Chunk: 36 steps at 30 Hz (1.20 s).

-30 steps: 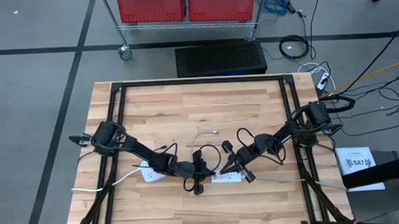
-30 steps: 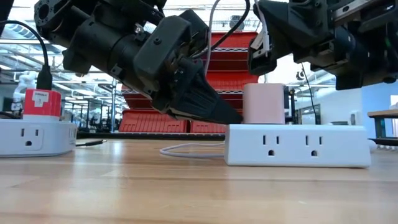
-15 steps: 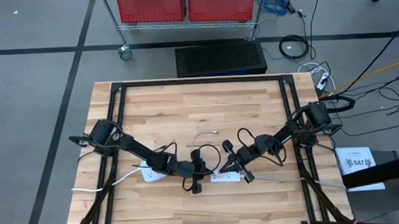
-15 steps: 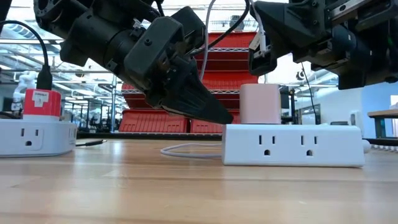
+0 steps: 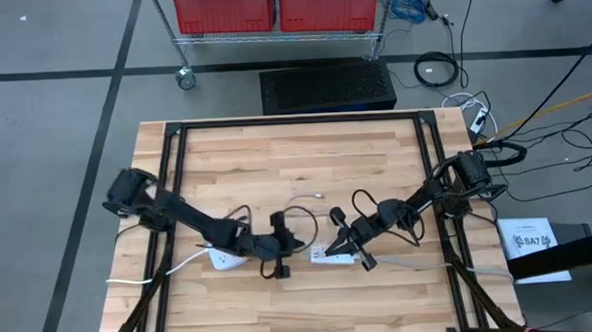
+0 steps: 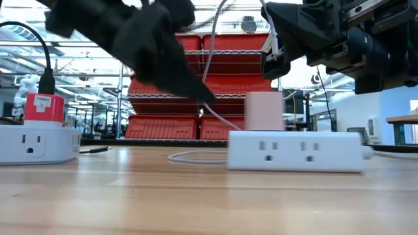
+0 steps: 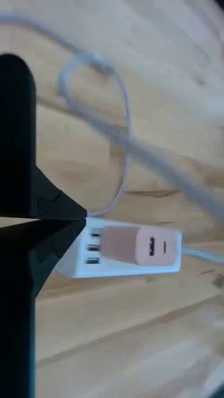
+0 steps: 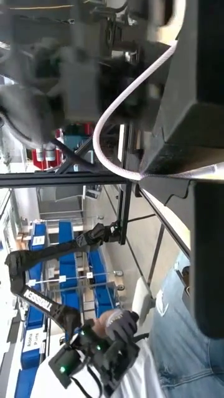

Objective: Insert USB
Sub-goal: Insert the pink charger cable into the pink charger adapter on the right white outlet extension

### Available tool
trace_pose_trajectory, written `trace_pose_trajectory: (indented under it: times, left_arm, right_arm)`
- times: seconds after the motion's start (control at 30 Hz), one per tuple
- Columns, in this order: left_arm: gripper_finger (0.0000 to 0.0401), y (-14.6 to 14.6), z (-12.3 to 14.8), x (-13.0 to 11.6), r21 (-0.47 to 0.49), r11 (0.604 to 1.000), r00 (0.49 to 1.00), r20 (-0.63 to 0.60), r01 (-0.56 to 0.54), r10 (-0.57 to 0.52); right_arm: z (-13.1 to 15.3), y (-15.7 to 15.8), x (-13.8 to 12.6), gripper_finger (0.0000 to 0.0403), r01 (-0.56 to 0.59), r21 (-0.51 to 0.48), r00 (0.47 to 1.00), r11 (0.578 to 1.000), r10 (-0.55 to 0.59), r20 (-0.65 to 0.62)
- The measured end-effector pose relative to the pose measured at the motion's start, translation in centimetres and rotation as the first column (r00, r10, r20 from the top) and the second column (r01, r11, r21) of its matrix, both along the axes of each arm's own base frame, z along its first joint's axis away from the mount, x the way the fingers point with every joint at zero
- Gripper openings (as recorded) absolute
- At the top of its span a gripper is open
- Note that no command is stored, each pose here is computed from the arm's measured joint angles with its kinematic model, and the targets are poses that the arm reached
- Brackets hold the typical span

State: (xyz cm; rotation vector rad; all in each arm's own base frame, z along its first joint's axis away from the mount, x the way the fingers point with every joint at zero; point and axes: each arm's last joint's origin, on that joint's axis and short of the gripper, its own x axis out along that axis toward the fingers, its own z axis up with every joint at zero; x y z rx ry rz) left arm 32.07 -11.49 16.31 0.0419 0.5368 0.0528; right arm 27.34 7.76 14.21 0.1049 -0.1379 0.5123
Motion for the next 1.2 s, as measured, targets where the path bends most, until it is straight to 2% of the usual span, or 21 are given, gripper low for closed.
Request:
trace_pose_trajectory:
  times: [0.13, 0.27, 0.5, 0.97, 1.2]
  left_arm:
    - [0.0006, 0.2, 0.2, -0.8, -0.036, 0.999, 0.997, 0.083, 0.009, -0.006]
    - [0.0006, -0.1, 0.9, -0.7, -0.136, 0.984, 0.96, 0.268, 0.118, -0.078]
    - [0.0014, -0.5, 1.3, -0.3, -0.164, 0.963, 0.923, 0.358, 0.213, -0.143]
    - [0.0149, -0.5, 2.4, -0.1, -0.149, 0.961, 0.878, 0.456, 0.235, -0.144]
    - [0.0182, -0.5, 2.8, 0.0, -0.171, 0.956, 0.86, 0.494, 0.239, -0.127]
  right_arm:
    - [0.3, 0.1, 0.3, 0.0, 0.002, -0.008, 1.0, 1.0, -0.002, 0.02]
    - [1.0, 0.3, 1.1, 0.0, -0.003, -0.009, 0.998, 1.0, 0.004, 0.06]
    - [1.5, 0.5, 1.7, 0.0, -0.026, -0.02, 0.997, 0.999, 0.027, 0.075]
    - [1.0, 0.4, 1.8, 0.0, -0.016, 0.002, 1.0, 1.0, 0.016, 0.008]
    - [0.5, 0.4, 1.9, 0.0, 0.02, 0.005, 0.999, 1.0, -0.019, -0.05]
